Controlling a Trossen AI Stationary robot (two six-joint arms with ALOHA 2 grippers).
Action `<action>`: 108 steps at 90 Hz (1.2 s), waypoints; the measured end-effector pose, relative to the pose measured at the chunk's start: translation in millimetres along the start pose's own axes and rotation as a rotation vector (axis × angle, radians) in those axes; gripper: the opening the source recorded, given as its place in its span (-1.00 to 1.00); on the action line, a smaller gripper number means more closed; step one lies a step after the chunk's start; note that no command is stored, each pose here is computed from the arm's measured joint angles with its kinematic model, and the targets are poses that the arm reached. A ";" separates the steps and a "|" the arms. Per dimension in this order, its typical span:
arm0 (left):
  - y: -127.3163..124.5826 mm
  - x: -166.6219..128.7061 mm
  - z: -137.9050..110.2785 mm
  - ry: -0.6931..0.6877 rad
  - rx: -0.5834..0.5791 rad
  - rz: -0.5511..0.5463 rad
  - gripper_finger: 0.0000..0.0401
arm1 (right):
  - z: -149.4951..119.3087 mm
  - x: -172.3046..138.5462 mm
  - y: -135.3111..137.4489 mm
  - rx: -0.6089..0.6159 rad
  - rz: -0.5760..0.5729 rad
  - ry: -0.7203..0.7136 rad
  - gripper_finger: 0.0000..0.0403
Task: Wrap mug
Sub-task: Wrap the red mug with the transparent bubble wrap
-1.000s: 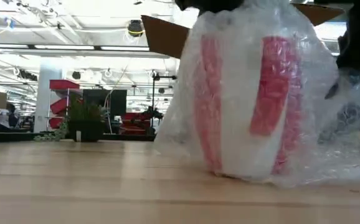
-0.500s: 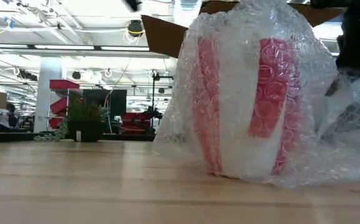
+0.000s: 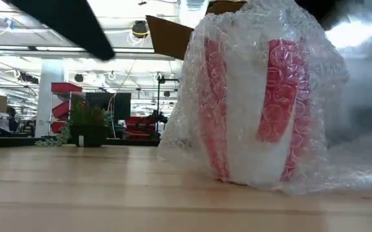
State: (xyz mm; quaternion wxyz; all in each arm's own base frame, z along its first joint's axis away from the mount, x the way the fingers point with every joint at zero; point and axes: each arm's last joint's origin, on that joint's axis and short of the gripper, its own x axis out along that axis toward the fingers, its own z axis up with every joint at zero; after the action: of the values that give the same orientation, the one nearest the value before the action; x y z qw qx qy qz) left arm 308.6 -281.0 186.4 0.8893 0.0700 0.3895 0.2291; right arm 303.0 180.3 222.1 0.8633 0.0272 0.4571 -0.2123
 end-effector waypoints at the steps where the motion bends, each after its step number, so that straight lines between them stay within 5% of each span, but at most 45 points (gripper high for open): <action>1: -0.5 1.2 -0.7 -0.003 -0.001 -0.003 -0.34 | 1.7 -1.0 0.4 -0.003 0.007 -0.001 -1.00; 60: -17.9 5.6 9.6 -0.159 -0.011 -0.101 -0.34 | 36.0 -46.1 34.6 -0.051 0.304 -0.192 -1.00; 108: -2.4 40.2 45.0 -0.209 0.010 -0.067 -0.34 | 20.7 -44.2 38.5 -0.113 0.299 -0.164 -1.00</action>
State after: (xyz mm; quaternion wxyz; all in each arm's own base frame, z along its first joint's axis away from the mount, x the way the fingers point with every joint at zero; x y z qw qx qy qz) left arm 365.9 -262.2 190.0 0.9318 0.0847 0.2980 0.1890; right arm 312.4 225.4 263.8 0.9199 0.0287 0.3870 -0.0570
